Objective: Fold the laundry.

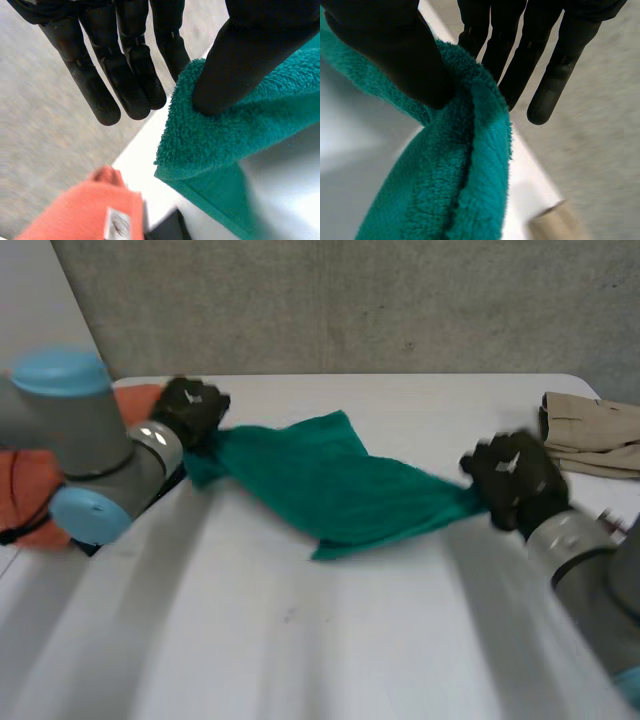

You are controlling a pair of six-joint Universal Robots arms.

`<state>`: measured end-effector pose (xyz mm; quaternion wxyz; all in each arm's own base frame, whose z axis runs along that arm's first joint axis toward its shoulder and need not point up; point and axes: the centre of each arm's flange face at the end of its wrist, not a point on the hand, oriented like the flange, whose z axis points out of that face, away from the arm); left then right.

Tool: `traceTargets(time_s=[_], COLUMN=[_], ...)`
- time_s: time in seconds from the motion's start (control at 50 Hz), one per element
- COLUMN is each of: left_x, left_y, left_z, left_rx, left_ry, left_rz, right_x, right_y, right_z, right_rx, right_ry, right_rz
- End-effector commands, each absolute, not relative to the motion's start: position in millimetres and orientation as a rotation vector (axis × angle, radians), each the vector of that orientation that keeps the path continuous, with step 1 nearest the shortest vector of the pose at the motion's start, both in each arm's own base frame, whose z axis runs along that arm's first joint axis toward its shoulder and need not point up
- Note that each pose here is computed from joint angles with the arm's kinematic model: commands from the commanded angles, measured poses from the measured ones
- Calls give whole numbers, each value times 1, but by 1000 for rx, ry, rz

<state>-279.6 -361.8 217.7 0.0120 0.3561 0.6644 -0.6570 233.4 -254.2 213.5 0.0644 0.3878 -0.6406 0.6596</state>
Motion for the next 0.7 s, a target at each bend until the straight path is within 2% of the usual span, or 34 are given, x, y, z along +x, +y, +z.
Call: traceTargets(time_s=[0.02, 0.06, 0.08, 0.16, 0.22, 0.26, 0.34, 0.38, 0.46, 0.52, 0.56, 0.6, 0.7], left_x=[-271, -271, -273, -284, -304, -319, -333, -338, -343, -345, -346, -348, -337], left_y=[-285, -274, -268, -248, -239, -244, -267, -278, -298, -302, -300, -295, -281], left_z=[287, 286, 284, 258, 223, 196, 169, 168, 182, 191, 191, 194, 211], left_rx=[1021, 1037, 1052, 1146, 1260, 1291, 1197, 1133, 979, 965, 986, 1026, 1014], left_ry=[2151, 2167, 2180, 2262, 2339, 2376, 2362, 2330, 2254, 2234, 2236, 2235, 2245], left_rz=[-2216, -2214, -2205, -2126, -2022, -1954, -1898, -1904, -1979, -2021, -2025, -2033, -2036], right_x=[215, 212, 209, 211, 212, 213, 215, 213, 202, 196, 197, 194, 193], right_y=[-289, -297, -312, -354, -375, -393, -418, -425, -439, -433, -416, -392, -337], right_z=[277, 285, 284, 259, 245, 229, 189, 180, 191, 200, 221, 247, 266], right_rx=[1184, 1207, 1223, 1289, 1289, 1293, 1328, 1320, 1131, 972, 871, 796, 834], right_ry=[-1760, -1744, -1749, -1787, -1801, -1800, -1781, -1747, -1645, -1678, -1722, -1767, -1937], right_rz=[2055, 2077, 2081, 2067, 2053, 2026, 1935, 1897, 1863, 1854, 1903, 1976, 1968])
